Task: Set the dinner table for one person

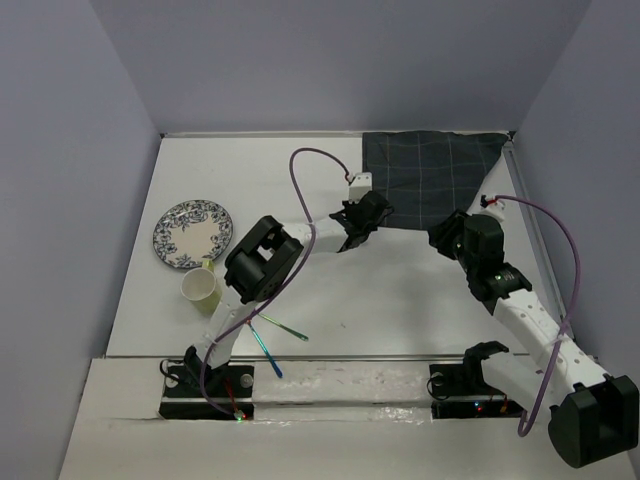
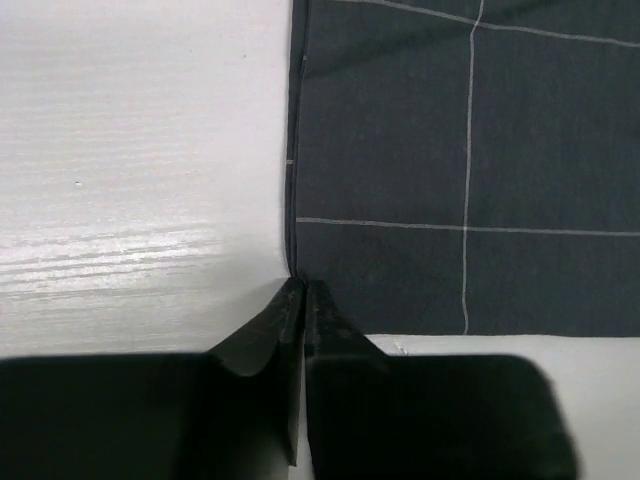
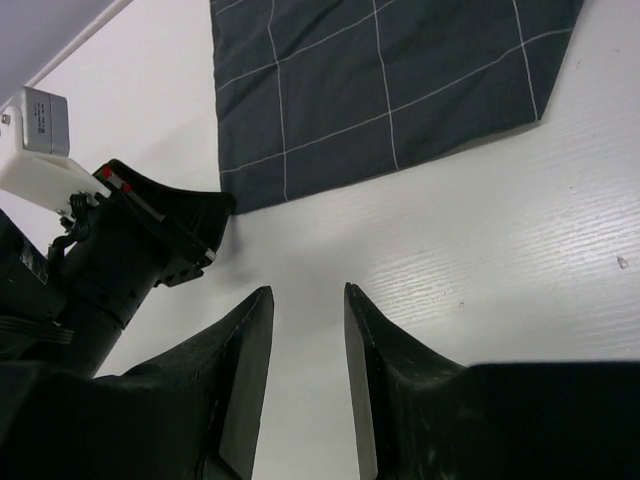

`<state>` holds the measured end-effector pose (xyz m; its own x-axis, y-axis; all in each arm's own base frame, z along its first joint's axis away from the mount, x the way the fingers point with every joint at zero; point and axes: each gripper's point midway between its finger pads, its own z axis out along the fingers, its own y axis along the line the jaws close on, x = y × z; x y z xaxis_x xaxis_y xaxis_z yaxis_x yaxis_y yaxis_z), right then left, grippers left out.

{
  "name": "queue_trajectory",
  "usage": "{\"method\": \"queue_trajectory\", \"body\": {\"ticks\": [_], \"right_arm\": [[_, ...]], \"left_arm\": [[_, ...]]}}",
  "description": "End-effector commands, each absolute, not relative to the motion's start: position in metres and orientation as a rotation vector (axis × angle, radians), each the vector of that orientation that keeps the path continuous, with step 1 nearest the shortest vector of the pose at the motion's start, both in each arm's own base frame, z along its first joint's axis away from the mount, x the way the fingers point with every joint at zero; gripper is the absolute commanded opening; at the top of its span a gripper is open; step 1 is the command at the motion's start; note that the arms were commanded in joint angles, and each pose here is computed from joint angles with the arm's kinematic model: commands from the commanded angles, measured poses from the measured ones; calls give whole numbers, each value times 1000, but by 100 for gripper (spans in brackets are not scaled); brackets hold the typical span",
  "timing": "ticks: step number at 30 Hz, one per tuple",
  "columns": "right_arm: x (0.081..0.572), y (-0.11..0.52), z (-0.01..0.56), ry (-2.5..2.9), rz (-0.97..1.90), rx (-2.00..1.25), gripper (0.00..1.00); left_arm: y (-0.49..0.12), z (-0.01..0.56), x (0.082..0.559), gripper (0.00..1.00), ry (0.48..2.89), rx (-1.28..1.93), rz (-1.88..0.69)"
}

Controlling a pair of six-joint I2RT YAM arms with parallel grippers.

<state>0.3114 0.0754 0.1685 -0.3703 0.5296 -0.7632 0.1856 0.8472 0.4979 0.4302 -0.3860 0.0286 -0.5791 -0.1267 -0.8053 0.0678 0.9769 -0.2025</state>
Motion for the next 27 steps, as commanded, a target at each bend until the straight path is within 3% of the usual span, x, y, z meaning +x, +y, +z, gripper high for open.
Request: {"method": "queue_trajectory", "body": {"ticks": [1,5,12,20,27], "right_arm": [[315,76,171,1930,403,499,42],[315,76,155,1975,379,498,52],[330,66,124,2071,309,536,64],[367,40,95,2099,280,646,80],[412,65,102,2034,577,663,82]], "left_arm": [[-372,30,437,0,2160,-19,-184],[-356,76,442,0,2082,-56,-257],[-307,250,417,0,1788,-97,-408],[-294,285,385,0,1741,-66,-517],[-276,279,366,0,1749,-87,-539]]}}
